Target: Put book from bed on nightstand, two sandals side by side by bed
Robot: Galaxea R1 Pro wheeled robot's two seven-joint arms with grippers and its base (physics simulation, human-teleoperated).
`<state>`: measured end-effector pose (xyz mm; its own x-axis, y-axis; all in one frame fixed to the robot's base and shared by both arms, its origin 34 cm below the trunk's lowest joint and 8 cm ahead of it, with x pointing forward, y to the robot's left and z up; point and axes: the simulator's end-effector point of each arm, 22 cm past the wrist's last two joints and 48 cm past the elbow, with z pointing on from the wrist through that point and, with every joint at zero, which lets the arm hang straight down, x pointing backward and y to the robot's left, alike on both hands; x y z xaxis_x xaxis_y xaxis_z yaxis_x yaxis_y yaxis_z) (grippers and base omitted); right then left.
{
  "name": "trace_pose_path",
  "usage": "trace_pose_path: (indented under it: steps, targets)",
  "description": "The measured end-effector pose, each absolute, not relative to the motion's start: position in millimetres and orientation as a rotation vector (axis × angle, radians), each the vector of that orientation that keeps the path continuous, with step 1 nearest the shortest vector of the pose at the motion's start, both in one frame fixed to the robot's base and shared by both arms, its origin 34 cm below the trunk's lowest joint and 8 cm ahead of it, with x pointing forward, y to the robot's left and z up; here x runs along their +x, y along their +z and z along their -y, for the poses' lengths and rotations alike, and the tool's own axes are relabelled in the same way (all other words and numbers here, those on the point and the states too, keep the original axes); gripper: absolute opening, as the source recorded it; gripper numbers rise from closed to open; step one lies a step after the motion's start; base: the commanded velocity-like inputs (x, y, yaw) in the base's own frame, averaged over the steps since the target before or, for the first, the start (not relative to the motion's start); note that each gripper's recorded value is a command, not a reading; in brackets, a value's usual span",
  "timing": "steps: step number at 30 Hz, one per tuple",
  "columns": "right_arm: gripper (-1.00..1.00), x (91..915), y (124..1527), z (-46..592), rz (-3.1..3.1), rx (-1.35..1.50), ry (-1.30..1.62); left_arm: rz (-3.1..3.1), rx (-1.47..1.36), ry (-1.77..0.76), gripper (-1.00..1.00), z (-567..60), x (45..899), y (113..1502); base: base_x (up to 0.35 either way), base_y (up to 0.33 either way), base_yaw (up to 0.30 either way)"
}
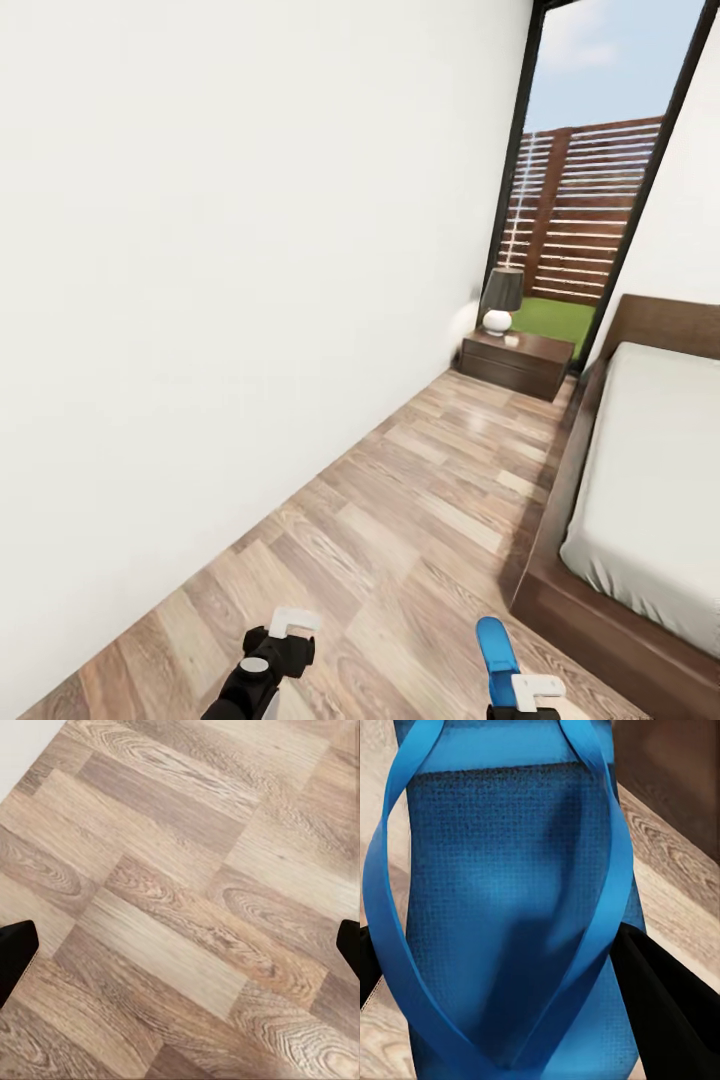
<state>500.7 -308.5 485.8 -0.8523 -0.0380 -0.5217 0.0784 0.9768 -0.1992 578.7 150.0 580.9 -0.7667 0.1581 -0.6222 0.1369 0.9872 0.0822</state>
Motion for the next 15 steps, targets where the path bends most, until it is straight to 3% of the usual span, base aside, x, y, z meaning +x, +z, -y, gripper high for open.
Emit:
trace_pose_path:
  steps: [8, 15]
  targets:
    - [-1.00, 500.7, 485.8, 308.8, -2.575, 0.028, -0.289, -2.449, 0.204, 0.040, 1.00, -149.5, 579.5, 581.6, 0.203, 0.187, -0.294]
    - [-1.00, 500.8, 485.6, 309.2, -2.576, 0.028, -0.290, -2.441, 0.200, 0.036, 1.00, -149.2, 581.1, 582.6, 0.047, 0.038, -0.293]
